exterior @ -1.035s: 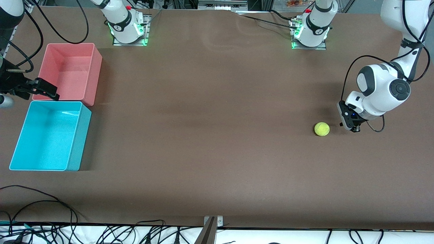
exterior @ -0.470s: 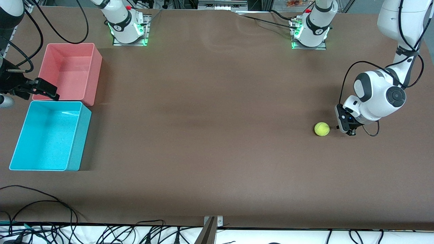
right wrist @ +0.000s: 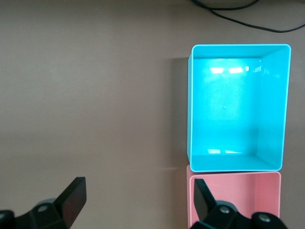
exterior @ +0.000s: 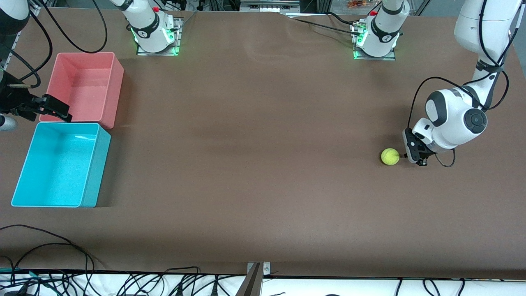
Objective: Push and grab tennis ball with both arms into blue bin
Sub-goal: 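Push the tennis ball with the left gripper toward the blue bin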
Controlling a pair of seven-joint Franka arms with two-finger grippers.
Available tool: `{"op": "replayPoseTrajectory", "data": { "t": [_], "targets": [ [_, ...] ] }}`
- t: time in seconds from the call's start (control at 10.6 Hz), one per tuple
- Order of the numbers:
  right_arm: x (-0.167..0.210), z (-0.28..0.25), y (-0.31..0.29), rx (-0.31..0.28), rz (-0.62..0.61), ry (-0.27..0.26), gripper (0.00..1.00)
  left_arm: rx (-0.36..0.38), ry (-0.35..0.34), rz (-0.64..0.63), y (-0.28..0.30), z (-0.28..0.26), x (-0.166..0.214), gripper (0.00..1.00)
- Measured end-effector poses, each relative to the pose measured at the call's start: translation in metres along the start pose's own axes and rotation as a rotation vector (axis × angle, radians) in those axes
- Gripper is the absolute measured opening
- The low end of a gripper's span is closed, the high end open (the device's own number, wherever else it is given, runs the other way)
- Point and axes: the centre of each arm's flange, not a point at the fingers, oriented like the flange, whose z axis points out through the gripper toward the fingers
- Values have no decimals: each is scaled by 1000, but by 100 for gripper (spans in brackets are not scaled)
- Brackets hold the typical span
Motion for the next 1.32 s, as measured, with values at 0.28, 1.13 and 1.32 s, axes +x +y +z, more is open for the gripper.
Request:
{"op": "replayPoseTrajectory", "data": {
  "t": [0.28, 1.13, 1.32],
  "targets": [
    [0, 0, 0, 0, -11, -1, 100, -6, 2, 16, 0, 4, 10, 1],
    [0, 1, 1, 0, -22, -1, 100, -22, 73, -217, 9, 14, 177, 1],
    [0, 1, 1, 0, -22, -1, 100, -16, 73, -234, 4, 12, 169, 1]
  ]
}}
